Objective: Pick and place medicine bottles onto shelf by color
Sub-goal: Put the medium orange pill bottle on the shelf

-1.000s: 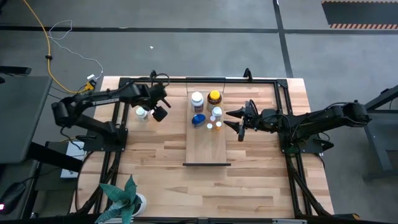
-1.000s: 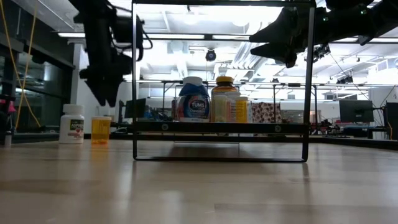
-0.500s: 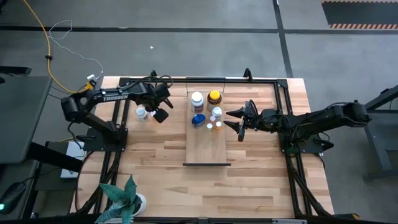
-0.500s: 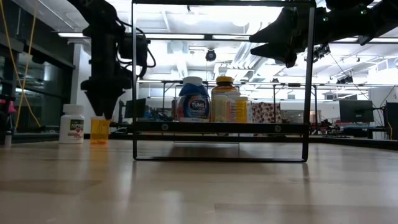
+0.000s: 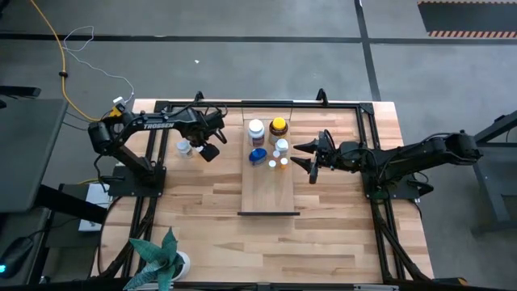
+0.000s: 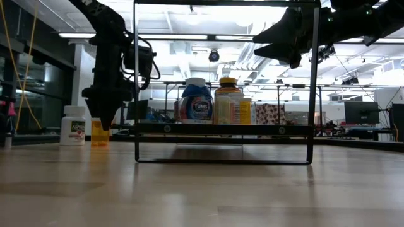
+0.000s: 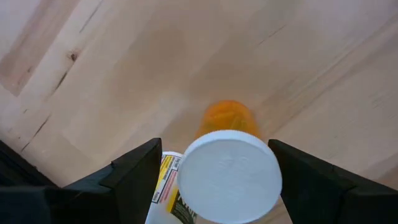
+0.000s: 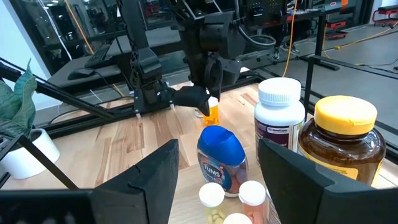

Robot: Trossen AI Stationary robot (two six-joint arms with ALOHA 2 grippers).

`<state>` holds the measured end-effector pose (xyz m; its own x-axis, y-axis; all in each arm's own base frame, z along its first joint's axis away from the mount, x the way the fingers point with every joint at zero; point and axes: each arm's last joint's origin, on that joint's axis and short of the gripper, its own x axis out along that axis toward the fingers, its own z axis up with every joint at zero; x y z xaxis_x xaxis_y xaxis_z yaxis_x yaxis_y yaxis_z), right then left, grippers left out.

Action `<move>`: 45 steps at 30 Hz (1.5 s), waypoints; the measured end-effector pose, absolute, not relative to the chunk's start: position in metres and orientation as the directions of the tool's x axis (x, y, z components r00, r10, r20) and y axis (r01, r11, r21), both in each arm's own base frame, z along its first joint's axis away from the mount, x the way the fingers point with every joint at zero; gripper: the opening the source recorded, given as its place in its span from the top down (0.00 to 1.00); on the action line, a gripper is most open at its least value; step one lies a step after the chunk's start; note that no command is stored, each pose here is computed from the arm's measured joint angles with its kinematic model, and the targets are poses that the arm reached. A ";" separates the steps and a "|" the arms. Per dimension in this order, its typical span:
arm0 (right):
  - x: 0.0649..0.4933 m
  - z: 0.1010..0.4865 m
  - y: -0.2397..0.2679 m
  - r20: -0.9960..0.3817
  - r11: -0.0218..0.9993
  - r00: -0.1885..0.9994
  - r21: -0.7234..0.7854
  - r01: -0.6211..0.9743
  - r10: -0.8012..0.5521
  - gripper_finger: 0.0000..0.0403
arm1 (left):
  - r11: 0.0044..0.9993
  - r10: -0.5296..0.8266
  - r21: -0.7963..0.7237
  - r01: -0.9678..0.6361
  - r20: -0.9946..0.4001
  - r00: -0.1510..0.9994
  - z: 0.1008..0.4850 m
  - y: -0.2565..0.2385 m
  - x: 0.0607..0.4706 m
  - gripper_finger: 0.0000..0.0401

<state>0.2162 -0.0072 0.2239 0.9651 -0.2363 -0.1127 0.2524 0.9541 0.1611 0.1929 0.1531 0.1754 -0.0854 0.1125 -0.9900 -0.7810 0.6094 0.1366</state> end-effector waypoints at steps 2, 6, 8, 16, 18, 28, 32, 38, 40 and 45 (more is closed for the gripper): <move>0.216 0.224 -0.007 -0.113 0.954 0.965 0.161 0.253 -0.237 0.48 | 0.609 0.117 0.135 -0.781 -0.990 -0.080 0.175 0.153 0.193 0.31; 0.216 0.224 -0.007 -0.113 0.954 0.965 0.161 0.253 -0.237 0.48 | 0.608 0.124 0.132 -0.783 -0.990 -0.070 0.176 0.154 0.194 0.36; 0.216 0.224 -0.007 -0.113 0.954 0.965 0.161 0.253 -0.237 0.48 | 0.608 0.124 0.132 -0.783 -0.990 -0.070 0.176 0.154 0.194 0.41; 0.216 0.224 -0.007 -0.113 0.954 0.965 0.161 0.253 -0.237 0.48 | 0.618 0.119 0.123 -0.777 -0.991 -0.062 0.177 0.153 0.194 0.56; 0.216 0.224 -0.007 -0.113 0.954 0.965 0.161 0.253 -0.237 0.48 | 0.619 0.118 0.108 -0.778 -0.992 -0.044 0.181 0.152 0.193 0.55; 0.216 0.224 -0.007 -0.113 0.954 0.965 0.161 0.252 -0.236 0.48 | 0.604 0.167 0.041 -0.796 -0.983 0.076 0.209 0.150 0.192 0.51; 0.216 0.224 -0.007 -0.113 0.954 0.965 0.161 0.253 -0.237 0.48 | 0.601 0.165 0.039 -0.799 -0.983 0.076 0.209 0.150 0.192 0.51; 0.216 0.224 -0.007 -0.113 0.954 0.965 0.161 0.253 -0.237 0.48 | 0.600 0.142 0.038 -0.799 -0.988 0.059 0.203 0.149 0.196 0.50; 0.216 0.224 -0.007 -0.112 0.954 0.965 0.161 0.253 -0.237 0.48 | 0.604 0.134 0.042 -0.796 -0.990 0.049 0.200 0.149 0.198 0.50; 0.216 0.224 -0.007 -0.113 0.954 0.965 0.161 0.253 -0.237 0.48 | 0.614 0.123 0.048 -0.788 -0.992 0.036 0.194 0.149 0.202 0.50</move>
